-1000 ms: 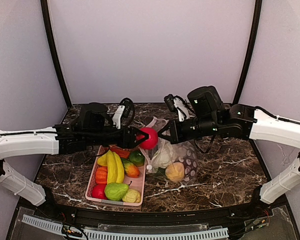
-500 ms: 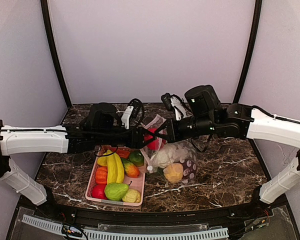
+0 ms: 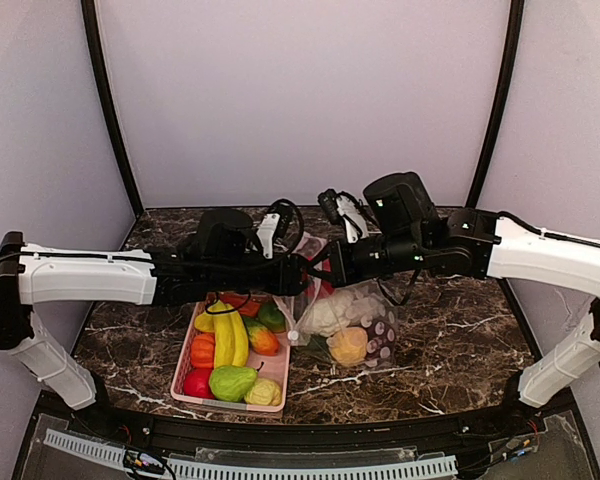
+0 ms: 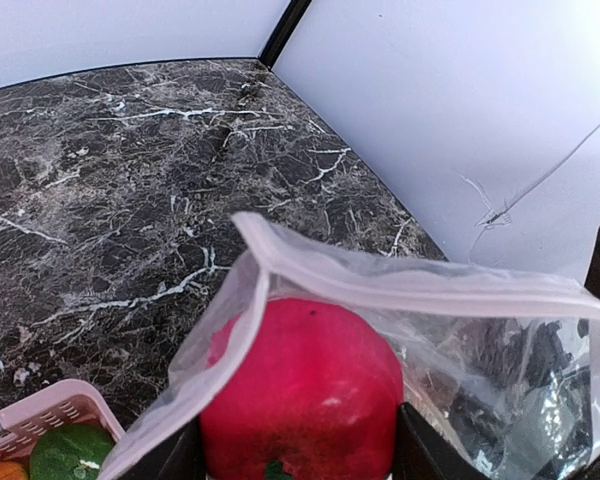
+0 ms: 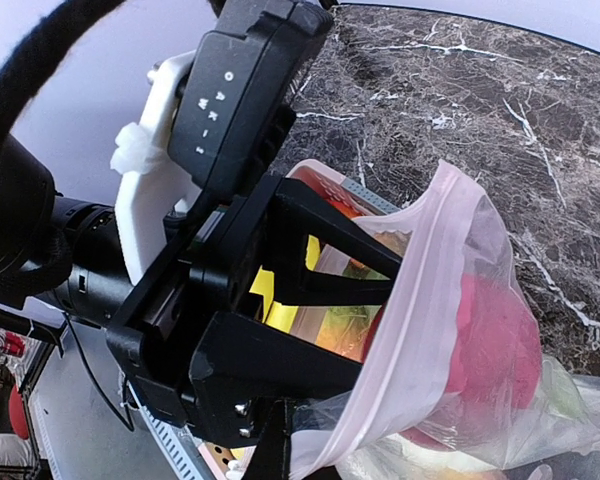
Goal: Place the food in the zip-top bag and seal the zipper
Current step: Place the fake fruit in the zipper food storage bag.
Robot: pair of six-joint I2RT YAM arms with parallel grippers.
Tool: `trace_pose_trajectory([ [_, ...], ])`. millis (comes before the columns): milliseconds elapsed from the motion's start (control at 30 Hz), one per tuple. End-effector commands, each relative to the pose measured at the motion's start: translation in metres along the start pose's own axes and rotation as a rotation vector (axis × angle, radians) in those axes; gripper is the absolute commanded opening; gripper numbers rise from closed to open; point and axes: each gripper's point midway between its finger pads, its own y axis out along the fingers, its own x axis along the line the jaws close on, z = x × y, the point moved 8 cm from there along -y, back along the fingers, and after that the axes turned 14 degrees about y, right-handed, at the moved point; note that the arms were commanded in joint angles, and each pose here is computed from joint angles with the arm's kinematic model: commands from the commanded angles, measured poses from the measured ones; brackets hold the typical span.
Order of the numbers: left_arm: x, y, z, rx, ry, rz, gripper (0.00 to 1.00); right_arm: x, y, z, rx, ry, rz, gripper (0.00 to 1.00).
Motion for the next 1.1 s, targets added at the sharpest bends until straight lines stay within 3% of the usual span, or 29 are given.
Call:
trace_pose_trajectory([
  [0, -0.001, 0.006, -0.012, -0.081, -0.029, -0.016, 0.59, 0.022, -0.004, -0.012, -0.056, -0.021, -0.101, 0.0],
  [367, -0.001, 0.023, 0.001, -0.04, -0.051, 0.018, 0.63, 0.013, -0.011, -0.011, -0.097, 0.006, -0.056, 0.0],
  [667, -0.001, -0.002, -0.007, -0.042, -0.007, -0.028, 0.82, 0.007, -0.017, -0.009, -0.121, 0.039, -0.031, 0.0],
  [1067, -0.008, -0.053, -0.022, -0.045, 0.047, -0.028, 0.89, 0.002, -0.02, -0.007, -0.132, 0.06, -0.01, 0.0],
])
